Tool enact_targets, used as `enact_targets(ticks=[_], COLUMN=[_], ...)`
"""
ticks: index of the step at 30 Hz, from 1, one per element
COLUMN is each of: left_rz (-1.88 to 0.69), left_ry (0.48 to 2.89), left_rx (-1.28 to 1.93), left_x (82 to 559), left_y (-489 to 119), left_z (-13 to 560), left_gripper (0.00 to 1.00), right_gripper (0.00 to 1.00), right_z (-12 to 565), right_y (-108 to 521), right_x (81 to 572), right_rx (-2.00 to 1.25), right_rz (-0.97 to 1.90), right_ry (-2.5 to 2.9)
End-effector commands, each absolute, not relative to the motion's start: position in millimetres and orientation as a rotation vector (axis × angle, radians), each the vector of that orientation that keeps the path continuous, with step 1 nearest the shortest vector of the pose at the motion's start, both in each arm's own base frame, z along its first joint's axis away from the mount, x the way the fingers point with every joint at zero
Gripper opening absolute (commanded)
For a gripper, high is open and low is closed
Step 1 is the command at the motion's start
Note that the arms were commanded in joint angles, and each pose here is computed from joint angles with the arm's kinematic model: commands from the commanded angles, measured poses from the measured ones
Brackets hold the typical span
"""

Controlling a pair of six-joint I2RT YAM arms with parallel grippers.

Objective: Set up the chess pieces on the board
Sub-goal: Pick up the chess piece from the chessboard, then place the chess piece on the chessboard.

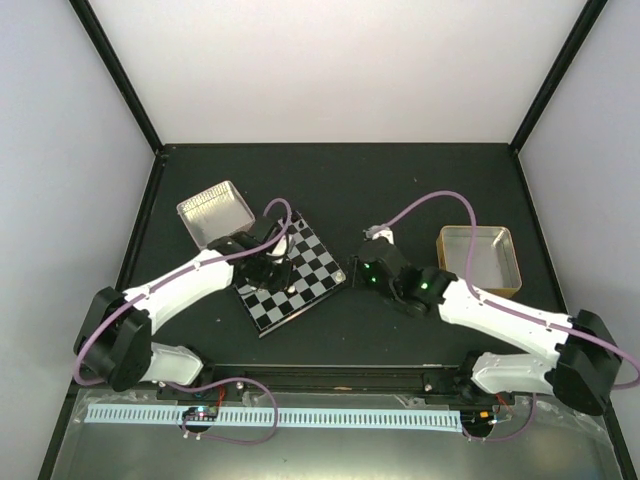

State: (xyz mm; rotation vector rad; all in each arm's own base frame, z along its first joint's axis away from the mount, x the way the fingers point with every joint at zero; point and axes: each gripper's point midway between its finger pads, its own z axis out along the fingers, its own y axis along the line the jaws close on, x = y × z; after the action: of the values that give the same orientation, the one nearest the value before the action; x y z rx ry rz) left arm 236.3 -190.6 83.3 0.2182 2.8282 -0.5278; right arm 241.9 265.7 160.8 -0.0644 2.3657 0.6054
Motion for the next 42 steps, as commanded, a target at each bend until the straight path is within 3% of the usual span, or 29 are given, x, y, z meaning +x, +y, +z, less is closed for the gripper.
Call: enact_targets(ticks=[1, 11, 20, 31, 36, 42], left_rz=[-0.631, -0.523, -0.327, -0.35, -0.365, -0.377], left_ry=[2.799, 2.82, 2.835, 2.855, 2.867, 2.858], left_rx=[0.292, 0.429, 0.445, 0.469, 0.479, 0.494], left_x=[236, 246, 258, 257, 254, 252], left_y=[-225, -264, -265, -272, -274, -273], left_z=[101, 83, 59, 50, 47, 54], left_gripper=[0.05, 0.05, 0.05, 0.07, 0.11, 0.26], right_gripper=[0.54, 0.56, 0.57, 0.57, 0.58, 0.59], right_z=[170, 176, 169, 170, 171, 172], right_y=[228, 180, 181, 181, 181, 182], right_x=[251, 243, 242, 243, 243, 243], right_rx=[0.15, 0.328, 0.326, 0.321, 0.321, 0.319], right_rz=[0.534, 0.496, 0.493, 0.488, 0.487, 0.49], right_ry=[2.257, 2.142, 2.161, 2.16, 2.159, 2.159])
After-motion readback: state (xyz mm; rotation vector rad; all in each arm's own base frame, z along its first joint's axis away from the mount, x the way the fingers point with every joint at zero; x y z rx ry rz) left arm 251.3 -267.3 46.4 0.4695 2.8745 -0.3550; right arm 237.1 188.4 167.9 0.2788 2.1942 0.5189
